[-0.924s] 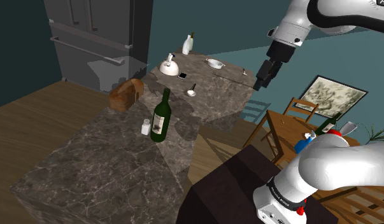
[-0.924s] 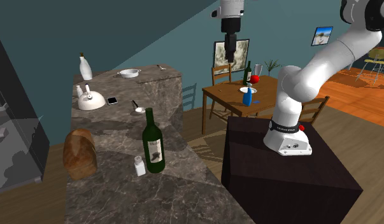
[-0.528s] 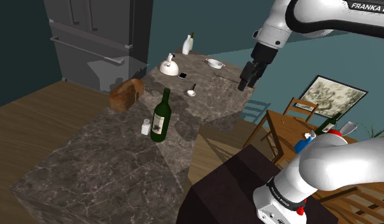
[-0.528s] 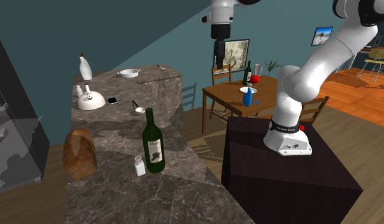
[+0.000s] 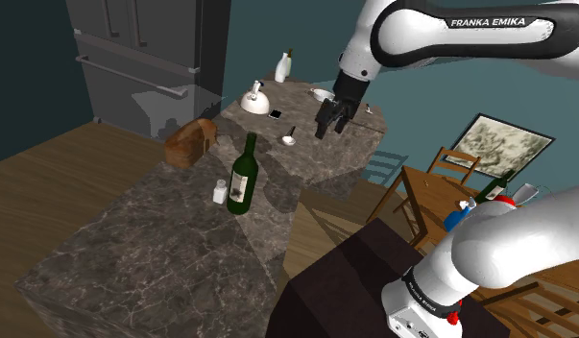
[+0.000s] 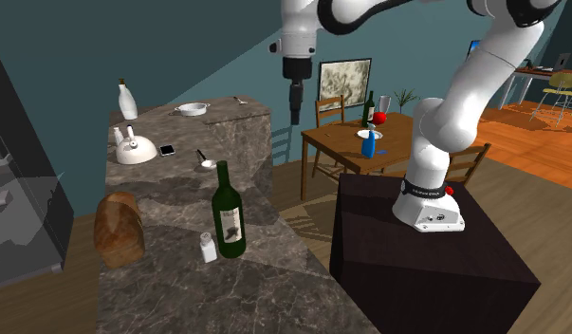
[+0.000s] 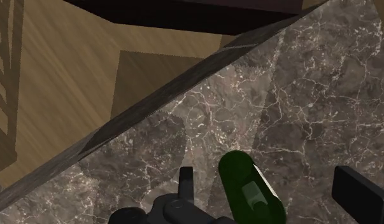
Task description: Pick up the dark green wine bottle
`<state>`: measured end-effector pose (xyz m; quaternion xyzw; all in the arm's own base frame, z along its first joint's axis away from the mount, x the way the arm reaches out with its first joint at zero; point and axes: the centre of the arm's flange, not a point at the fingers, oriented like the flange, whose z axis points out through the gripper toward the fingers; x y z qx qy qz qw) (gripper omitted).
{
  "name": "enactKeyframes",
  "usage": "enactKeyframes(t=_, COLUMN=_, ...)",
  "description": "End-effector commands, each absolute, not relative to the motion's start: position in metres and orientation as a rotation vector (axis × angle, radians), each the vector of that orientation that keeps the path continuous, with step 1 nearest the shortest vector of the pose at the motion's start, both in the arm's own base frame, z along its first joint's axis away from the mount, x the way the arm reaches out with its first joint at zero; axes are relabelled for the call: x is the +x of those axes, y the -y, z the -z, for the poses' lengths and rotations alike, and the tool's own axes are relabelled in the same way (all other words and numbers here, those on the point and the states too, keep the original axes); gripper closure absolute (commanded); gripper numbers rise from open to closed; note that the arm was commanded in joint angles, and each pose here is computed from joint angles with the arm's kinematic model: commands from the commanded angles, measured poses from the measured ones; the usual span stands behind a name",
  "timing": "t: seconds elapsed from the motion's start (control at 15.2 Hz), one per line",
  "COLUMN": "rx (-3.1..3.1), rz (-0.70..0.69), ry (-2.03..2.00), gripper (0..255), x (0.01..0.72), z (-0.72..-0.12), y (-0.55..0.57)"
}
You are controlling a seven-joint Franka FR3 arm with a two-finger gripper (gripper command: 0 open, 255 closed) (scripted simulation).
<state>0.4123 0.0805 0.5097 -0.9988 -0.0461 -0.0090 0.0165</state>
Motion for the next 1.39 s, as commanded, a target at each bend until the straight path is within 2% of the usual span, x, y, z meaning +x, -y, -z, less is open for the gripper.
enactKeyframes(t=0.0, rx=-3.112, rz=0.047, ry=0.142, gripper=0, x=0.429, z=-0.497, y=-0.094)
enactKeyframes(t=0.99, rx=-3.167, rz=0.17, ry=0.128, gripper=0, x=0.575, z=-0.418, y=-0.192)
enactKeyframes(t=1.32, rx=-3.168, rz=0.171, ry=0.128, gripper=0, x=0.577, z=-0.396, y=-0.193)
